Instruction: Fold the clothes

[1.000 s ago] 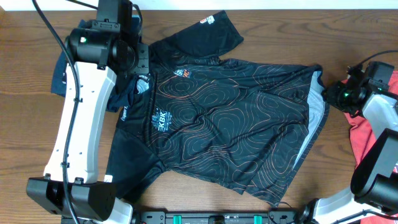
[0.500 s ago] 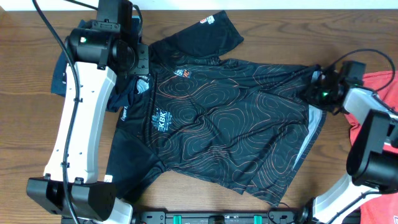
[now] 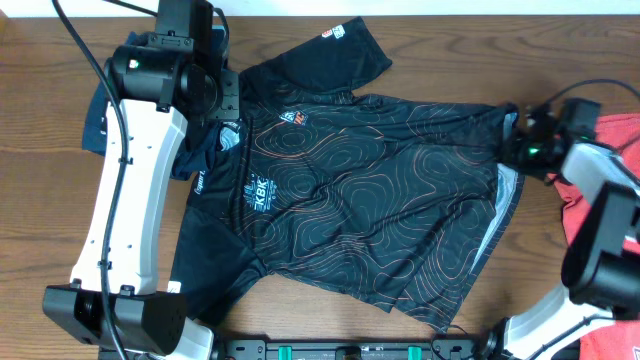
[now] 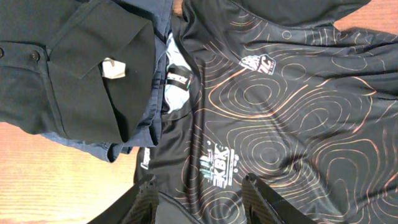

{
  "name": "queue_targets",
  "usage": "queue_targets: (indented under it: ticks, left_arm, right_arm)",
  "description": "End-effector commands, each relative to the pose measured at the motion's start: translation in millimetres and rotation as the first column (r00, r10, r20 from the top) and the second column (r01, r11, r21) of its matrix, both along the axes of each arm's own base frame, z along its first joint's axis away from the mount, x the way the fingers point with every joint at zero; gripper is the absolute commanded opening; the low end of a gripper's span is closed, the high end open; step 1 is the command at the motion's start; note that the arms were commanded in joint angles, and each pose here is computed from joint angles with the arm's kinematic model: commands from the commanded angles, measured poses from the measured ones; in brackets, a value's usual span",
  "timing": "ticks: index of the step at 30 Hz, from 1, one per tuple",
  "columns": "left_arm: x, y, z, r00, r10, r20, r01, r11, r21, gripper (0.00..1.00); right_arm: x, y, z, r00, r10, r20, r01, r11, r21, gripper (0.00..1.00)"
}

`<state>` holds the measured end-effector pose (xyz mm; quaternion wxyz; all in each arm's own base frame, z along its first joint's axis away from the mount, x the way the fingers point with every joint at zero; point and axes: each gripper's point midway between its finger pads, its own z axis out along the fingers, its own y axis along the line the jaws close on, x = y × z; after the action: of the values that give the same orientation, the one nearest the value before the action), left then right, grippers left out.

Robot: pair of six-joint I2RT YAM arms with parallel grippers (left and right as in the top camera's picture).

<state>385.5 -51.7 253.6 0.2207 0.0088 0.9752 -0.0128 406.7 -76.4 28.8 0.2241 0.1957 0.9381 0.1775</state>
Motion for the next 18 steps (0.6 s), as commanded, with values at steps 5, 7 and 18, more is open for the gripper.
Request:
queue_targets:
  ticks: [5, 7, 18]
  left_arm:
    - [-0.8, -0.1, -1.1, 1.0, 0.008, -0.007, -0.008, 1.0, -0.002, 0.5]
    - [-0.5, -0.2, -0.9, 1.0, 0.008, -0.005, -0.008, 1.0, -0.002, 0.5]
    - [-16.2, 2.1, -9.1, 0.997, 0.008, -0.078, -0.007, 1.0, 0.009, 0.55]
  right_arm:
    - [7.3, -53.0, 55.3, 0.981, -0.125, 0.151, 0.141, 0.985, -0.104, 0.01]
    - [9.0, -61.6, 56.1, 0.975, -0.15, 0.163, 0.17, 0.979, -0.115, 0.01]
    - [-32.5, -75.6, 29.5, 0.952, -0.304, -0.04, 0.296, 0.944, -0.146, 0.35]
